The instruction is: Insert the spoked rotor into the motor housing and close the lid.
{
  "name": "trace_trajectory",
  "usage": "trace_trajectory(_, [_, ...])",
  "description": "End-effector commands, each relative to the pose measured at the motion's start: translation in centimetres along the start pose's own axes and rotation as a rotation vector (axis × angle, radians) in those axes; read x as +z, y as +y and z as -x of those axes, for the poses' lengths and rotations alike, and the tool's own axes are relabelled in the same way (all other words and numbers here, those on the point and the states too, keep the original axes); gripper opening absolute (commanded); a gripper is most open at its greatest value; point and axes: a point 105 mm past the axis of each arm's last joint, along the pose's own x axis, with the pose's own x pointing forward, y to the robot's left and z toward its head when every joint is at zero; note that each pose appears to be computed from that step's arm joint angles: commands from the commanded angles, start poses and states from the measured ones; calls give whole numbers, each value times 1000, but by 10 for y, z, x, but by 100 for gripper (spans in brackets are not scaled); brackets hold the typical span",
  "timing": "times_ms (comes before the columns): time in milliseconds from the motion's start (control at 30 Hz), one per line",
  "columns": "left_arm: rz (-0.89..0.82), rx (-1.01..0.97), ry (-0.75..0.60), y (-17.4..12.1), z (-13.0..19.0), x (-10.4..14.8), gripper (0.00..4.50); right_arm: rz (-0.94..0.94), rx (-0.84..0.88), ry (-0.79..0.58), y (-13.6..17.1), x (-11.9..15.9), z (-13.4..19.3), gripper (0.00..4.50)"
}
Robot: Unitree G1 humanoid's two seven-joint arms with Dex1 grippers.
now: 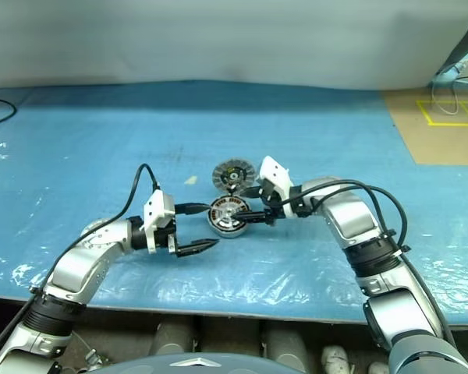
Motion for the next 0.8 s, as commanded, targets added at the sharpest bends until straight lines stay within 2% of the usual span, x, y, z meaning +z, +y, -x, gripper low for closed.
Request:
trace_trajectory(33, [-44,27,-28,3,-1,8,450,11,2,-47,2,8,-4,191])
trace_trajectory(200, [-19,92,-48,13,0,5,450,-23,-28,-64,-6,10,-17,14])
trace_trajectory(400, [0,161,-54,28,0,3,450,-34,-24,-20,-9,1,-35,14])
trace_trajectory(633, [25,199,-52,36,11,-7,450,-5,-49,113,-15,-34,-40,14])
trace_trajectory(800, [52,270,-94,51,24,-1,450,-96,-29,5,-14,-20,-33,14])
